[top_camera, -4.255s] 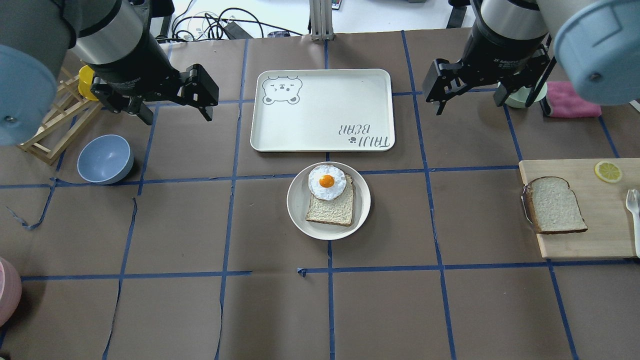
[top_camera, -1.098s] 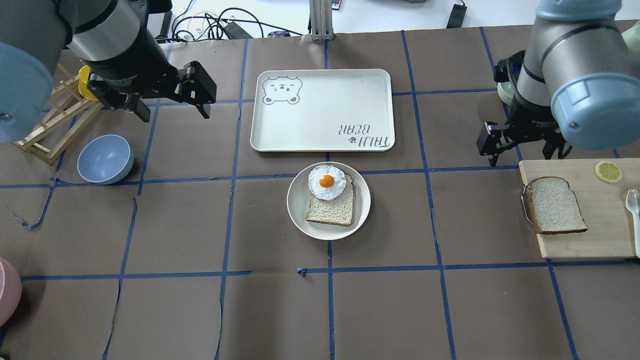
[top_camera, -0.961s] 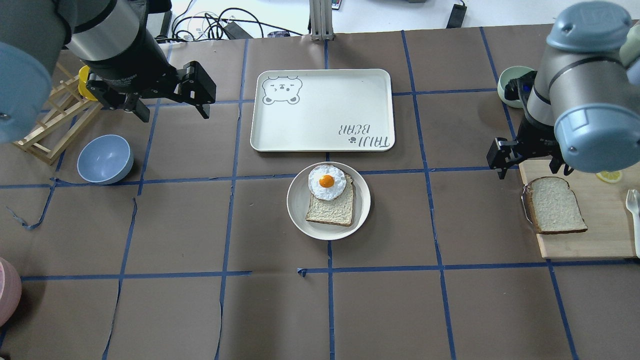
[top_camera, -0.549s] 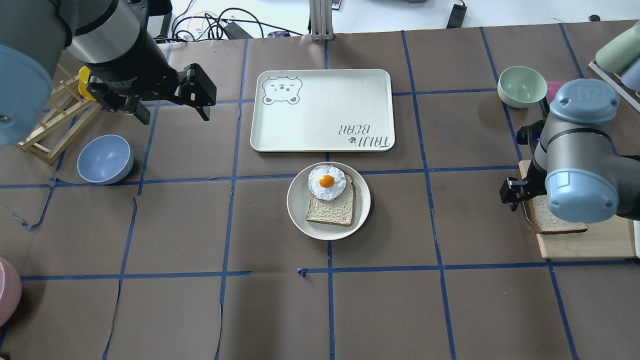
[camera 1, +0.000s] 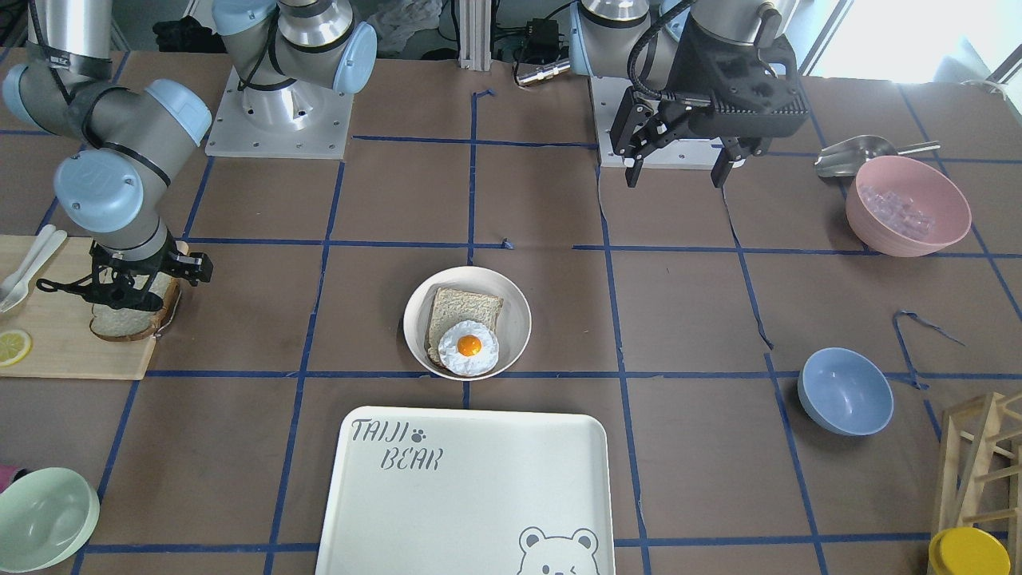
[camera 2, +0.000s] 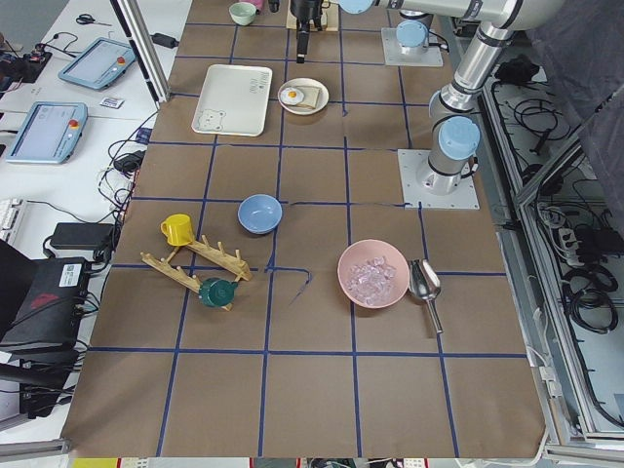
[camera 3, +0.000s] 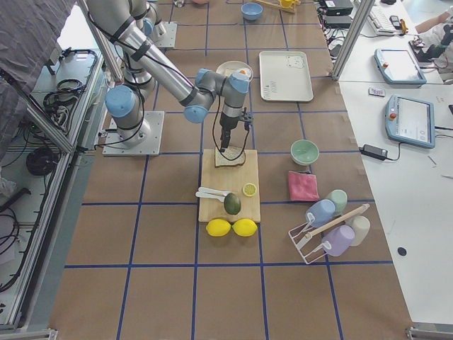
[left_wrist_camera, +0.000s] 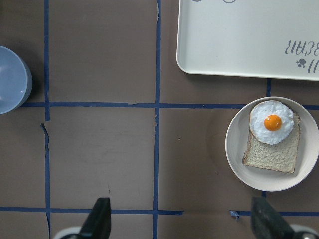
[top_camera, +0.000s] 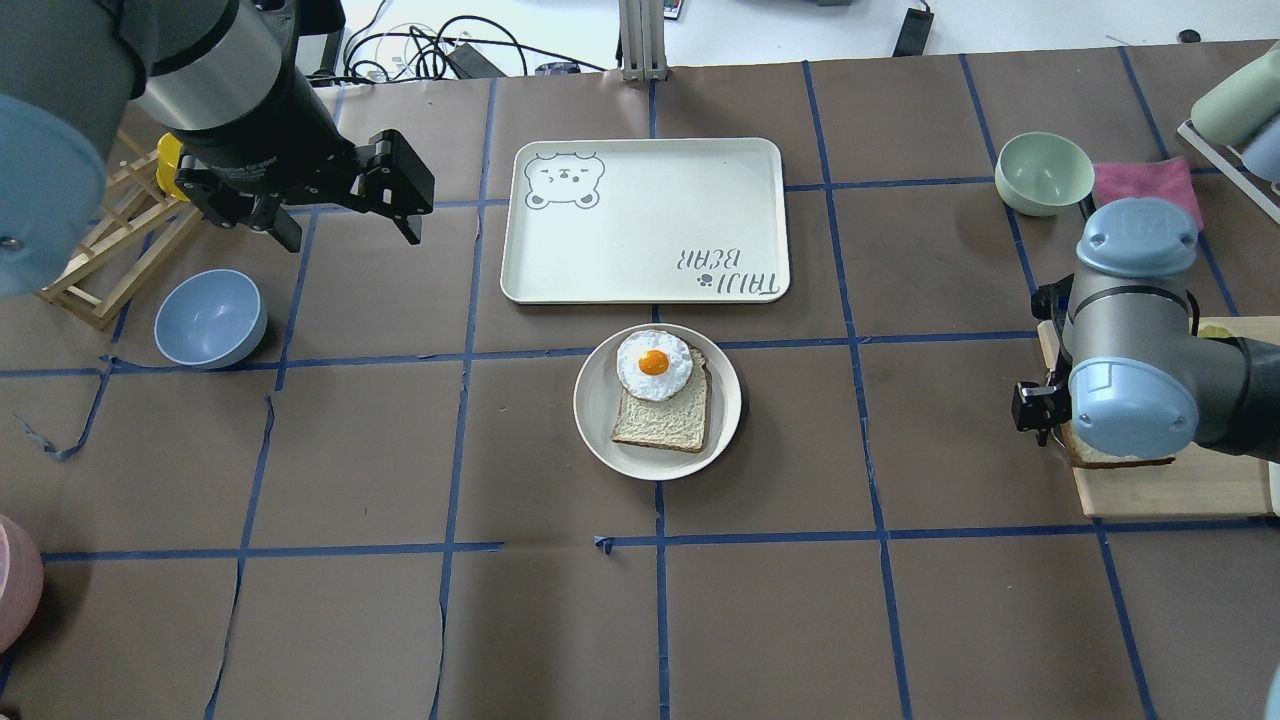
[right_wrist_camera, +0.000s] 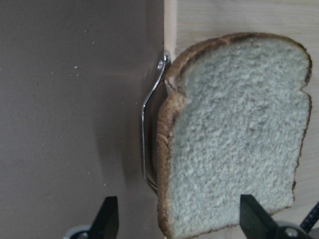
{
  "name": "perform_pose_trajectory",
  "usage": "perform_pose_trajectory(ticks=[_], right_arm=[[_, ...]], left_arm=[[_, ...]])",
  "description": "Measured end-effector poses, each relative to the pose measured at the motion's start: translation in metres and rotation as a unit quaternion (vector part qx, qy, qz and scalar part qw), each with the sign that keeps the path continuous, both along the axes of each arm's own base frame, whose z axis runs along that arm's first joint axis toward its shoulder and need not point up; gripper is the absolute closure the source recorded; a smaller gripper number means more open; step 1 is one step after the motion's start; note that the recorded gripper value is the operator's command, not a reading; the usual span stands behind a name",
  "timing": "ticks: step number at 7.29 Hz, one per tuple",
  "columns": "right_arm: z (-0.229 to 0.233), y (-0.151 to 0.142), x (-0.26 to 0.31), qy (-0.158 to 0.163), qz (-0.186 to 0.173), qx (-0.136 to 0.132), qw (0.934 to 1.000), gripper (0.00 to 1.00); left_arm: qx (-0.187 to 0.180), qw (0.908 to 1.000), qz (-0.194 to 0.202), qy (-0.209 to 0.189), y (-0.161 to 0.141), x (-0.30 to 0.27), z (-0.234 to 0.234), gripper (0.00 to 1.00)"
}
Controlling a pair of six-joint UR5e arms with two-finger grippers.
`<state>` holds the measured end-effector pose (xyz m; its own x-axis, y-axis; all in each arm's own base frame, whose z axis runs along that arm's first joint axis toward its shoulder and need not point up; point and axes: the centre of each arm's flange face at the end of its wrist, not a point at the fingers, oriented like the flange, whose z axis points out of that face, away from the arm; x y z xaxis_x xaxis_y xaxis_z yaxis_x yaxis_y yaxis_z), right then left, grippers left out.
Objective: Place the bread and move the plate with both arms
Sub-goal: 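Lower the right gripper and pinch the bread slice's edge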
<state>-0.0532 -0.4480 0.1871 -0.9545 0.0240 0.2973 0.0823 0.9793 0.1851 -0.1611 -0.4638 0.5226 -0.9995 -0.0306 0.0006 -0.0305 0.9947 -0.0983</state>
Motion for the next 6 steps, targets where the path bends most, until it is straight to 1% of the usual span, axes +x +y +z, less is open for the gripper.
perform_pose_trajectory(ticks=[1, 2, 3, 4, 6], right_arm=[[-0.0028, -0.0001, -0.0002, 0.000, -0.001, 0.002, 1.0000, 0.63], [-0.0041, 0.0000, -0.0001, -0.001, -0.001, 0.003, 1.0000, 0.81], [-0.0044, 0.0001, -0.0001, -0.001, -0.001, 0.004, 1.0000, 0.95], [-0.0044, 0.0001, -0.0002, -0.001, 0.000, 0.005, 1.0000, 1.00], [-0.0043, 0.0001, 0.0000, -0.003, 0.000, 0.006, 1.0000, 1.00]], left_arm=[[0.000, 1.0000, 0.001, 0.000, 0.0001, 0.0000, 0.0002, 0.00], [0.000, 1.0000, 0.001, 0.000, 0.0003, 0.0000, 0.0002, 0.00], [0.000, 1.0000, 0.001, 0.000, 0.0005, 0.0001, 0.0004, 0.00], [0.000, 1.0000, 0.001, 0.000, 0.0008, 0.0004, 0.0006, 0.00], [-0.001, 1.0000, 0.001, 0.000, 0.0014, 0.0007, 0.0010, 0.00]])
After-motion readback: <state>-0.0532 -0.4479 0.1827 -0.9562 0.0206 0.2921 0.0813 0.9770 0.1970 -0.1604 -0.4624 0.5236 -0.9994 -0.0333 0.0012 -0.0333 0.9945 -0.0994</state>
